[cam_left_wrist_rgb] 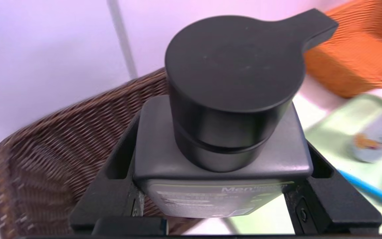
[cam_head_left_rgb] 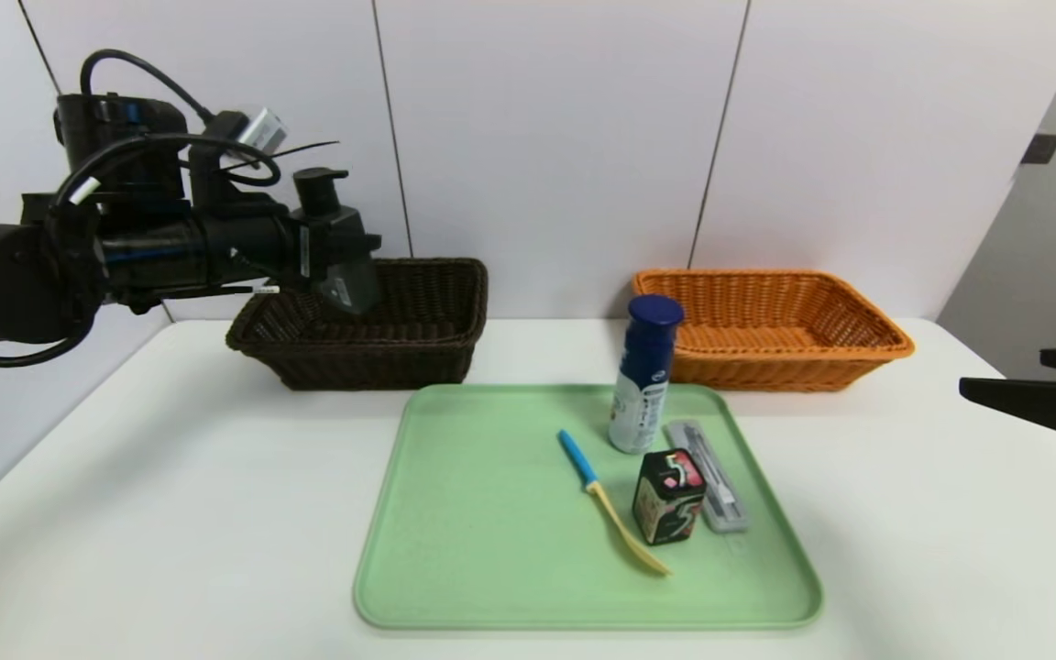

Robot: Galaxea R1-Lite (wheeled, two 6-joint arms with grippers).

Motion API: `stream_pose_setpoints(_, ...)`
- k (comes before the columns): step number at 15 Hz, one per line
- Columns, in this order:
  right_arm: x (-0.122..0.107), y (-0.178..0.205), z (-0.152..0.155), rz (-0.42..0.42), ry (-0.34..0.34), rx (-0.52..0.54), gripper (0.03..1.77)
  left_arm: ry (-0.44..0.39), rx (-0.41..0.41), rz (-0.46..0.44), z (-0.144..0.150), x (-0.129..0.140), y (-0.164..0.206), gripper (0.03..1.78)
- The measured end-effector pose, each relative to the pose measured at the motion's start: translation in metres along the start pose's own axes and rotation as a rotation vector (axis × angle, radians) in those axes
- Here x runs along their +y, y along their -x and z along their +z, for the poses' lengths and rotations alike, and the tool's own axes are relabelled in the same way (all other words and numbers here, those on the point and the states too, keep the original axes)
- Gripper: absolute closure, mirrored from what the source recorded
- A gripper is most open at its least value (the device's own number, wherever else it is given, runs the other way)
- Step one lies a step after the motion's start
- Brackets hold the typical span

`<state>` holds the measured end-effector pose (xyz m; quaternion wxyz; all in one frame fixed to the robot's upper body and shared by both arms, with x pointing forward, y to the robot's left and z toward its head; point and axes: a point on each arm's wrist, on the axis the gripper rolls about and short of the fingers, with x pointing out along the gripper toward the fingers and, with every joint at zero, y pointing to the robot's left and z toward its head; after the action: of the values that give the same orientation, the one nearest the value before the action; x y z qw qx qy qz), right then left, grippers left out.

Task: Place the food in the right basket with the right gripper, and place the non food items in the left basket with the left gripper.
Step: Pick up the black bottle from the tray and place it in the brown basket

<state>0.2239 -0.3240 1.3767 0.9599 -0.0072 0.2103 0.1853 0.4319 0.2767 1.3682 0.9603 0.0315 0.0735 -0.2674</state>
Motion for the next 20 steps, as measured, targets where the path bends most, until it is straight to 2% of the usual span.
stream_pose_setpoints(6, 0.0, 0.002, -0.002, -0.007, -0.002, 0.001, 0.09, 0.018, -0.007, 0.215, -0.037, 0.037, -0.047, 0.69)
stream_pose_setpoints(15, -0.001, 0.002, -0.004, -0.012, -0.006, 0.003, 0.09, 0.105, 0.071, 0.222, -0.078, 0.052, -0.083, 0.7)
stream_pose_setpoints(20, -0.002, 0.002, -0.004, -0.017, -0.009, 0.004, 0.09, 0.133, 0.079, 0.228, -0.086, 0.059, -0.092, 0.7)
